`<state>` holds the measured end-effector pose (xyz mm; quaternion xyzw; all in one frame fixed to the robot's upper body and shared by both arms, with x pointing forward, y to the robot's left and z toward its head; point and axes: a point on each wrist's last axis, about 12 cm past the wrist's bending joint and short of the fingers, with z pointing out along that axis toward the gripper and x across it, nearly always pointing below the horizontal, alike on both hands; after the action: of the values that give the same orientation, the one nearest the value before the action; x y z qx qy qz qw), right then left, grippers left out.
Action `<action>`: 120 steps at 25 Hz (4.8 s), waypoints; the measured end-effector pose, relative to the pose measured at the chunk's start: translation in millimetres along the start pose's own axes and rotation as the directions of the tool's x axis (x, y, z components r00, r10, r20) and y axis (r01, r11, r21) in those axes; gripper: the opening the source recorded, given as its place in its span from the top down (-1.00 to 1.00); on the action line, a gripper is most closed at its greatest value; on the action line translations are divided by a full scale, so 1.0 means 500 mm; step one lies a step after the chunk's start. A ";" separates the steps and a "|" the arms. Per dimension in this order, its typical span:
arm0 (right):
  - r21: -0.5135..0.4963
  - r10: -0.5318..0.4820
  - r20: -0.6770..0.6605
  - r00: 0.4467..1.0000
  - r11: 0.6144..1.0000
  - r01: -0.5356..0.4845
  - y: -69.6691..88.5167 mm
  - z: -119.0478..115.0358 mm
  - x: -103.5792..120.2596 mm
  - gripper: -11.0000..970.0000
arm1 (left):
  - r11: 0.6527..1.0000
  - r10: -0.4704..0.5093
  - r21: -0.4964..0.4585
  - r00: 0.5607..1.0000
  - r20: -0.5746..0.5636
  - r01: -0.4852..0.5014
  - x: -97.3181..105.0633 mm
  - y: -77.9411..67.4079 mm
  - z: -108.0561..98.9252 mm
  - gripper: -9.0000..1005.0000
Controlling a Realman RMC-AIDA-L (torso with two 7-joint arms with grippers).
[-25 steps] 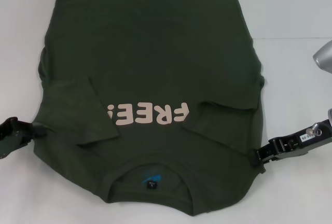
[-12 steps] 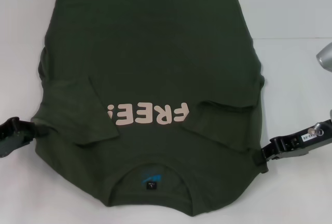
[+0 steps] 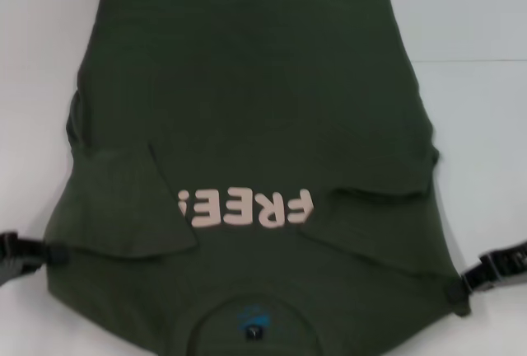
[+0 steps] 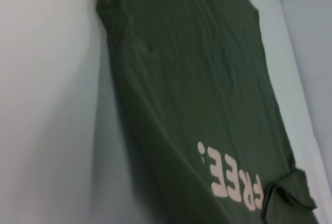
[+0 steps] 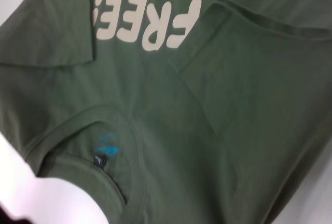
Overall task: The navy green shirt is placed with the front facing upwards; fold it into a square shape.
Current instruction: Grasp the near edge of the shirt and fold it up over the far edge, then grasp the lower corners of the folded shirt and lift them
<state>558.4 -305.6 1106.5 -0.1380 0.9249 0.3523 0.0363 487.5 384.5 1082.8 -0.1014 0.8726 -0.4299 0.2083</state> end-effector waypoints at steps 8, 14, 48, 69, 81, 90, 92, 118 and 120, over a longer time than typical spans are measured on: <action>-0.059 0.016 -0.069 0.997 0.998 -0.021 -0.012 -0.003 0.057 0.90 | 1.000 0.001 -0.006 0.988 -0.152 -0.002 0.044 0.002 -0.024 0.92; -0.065 0.052 0.079 0.996 0.997 -0.047 -0.023 -0.032 0.031 0.90 | 0.999 0.043 0.010 0.984 -0.174 -0.041 0.009 -0.026 0.009 0.92; 0.367 -0.199 0.665 0.719 0.927 -0.082 0.021 0.031 -0.268 0.87 | 0.901 0.299 -0.394 0.918 0.260 -0.181 -0.279 -0.169 0.250 0.92; 0.419 -0.264 0.683 0.681 0.905 -0.069 0.051 0.031 -0.308 0.85 | 0.892 0.326 -0.415 0.892 0.314 -0.180 -0.300 -0.189 0.264 0.92; 0.426 -0.265 0.632 0.729 0.904 -0.040 0.058 0.044 -0.314 0.84 | 0.894 0.323 -0.410 0.895 0.308 -0.181 -0.292 -0.192 0.276 0.91; 0.396 -0.222 0.634 0.741 0.916 -0.064 0.045 0.033 -0.303 0.10 | 0.913 0.258 -0.392 0.902 0.347 -0.111 -0.275 -0.160 0.257 0.57; 0.375 -0.201 0.633 0.748 0.924 -0.069 0.037 0.025 -0.292 -0.08 | 0.927 0.228 -0.366 0.899 0.375 -0.083 -0.268 -0.147 0.238 0.28; -0.215 0.173 0.734 0.656 0.976 -0.017 -0.062 -0.013 -0.001 -0.39 | 0.900 0.397 -0.292 0.886 0.238 -0.325 -0.127 -0.025 0.184 -0.53; -0.214 0.168 0.734 0.657 0.977 -0.011 -0.060 -0.013 -0.004 -0.38 | 0.890 0.412 -0.303 0.884 0.220 -0.340 -0.127 -0.027 0.196 -0.53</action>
<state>569.2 -331.0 1092.5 0.0621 0.7955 0.4660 0.3822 588.1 329.5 1058.1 -0.0143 0.8854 -0.2461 0.3941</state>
